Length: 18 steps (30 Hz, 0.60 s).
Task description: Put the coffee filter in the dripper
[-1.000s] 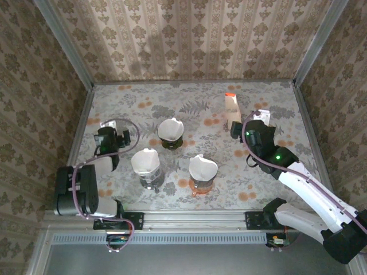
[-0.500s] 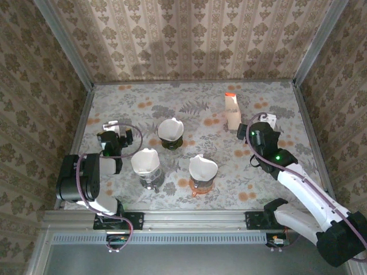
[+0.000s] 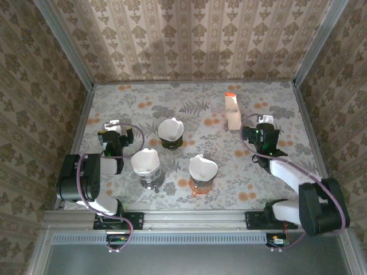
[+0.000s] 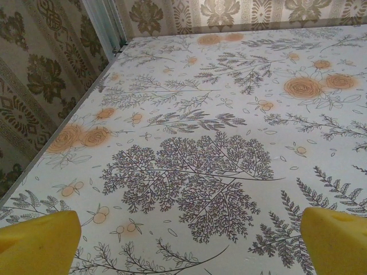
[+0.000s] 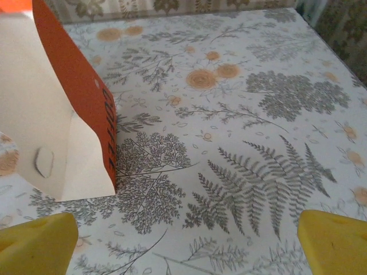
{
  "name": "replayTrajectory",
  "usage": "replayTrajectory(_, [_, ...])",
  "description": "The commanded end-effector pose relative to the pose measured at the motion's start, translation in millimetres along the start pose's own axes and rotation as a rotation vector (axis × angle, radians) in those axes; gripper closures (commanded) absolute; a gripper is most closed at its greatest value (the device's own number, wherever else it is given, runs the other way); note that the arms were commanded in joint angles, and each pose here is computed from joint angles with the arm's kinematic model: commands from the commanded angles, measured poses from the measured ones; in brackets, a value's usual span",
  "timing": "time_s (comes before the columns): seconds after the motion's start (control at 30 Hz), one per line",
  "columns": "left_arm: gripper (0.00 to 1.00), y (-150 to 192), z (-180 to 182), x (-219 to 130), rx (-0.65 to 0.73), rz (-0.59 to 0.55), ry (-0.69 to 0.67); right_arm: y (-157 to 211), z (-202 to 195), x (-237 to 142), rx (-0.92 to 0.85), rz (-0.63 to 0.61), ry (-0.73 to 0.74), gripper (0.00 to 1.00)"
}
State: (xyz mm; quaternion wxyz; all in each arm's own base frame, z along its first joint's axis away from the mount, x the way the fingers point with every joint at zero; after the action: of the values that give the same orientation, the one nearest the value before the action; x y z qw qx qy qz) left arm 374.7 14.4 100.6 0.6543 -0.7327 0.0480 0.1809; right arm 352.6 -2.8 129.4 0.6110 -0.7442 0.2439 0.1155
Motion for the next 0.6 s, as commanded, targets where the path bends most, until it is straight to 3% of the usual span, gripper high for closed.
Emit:
replayTrajectory(0.0, [0.00, -5, -1, 0, 0.019, -0.026, -0.005, -18, -3, 19, -0.048, -0.092, 0.005, 0.00])
replayTrajectory(0.3, [0.00, -6, -3, 0, 0.021, -0.024, 0.006, 6, 2, 37, -0.004, -0.194, -0.112, 0.00])
replayTrajectory(0.57, [0.00, -5, -3, 1, 0.007, -0.016, 0.043, 7, 2, 37, -0.006, -0.175, -0.105, 0.00])
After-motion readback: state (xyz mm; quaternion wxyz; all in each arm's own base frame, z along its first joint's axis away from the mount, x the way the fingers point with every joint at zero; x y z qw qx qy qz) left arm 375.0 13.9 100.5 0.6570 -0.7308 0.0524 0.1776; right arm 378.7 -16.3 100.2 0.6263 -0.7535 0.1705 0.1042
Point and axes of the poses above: each hand's point on the last joint's axis, 136 mm out from that joint toward the fingers, its own x axis out along the fingers, its own z axis along the line the jaws close on, y = z × x, the point moved 2 cm from there along -x, back along the fingers, and after that the axes turned 12 degrees about -x, right-handed, at the moved point
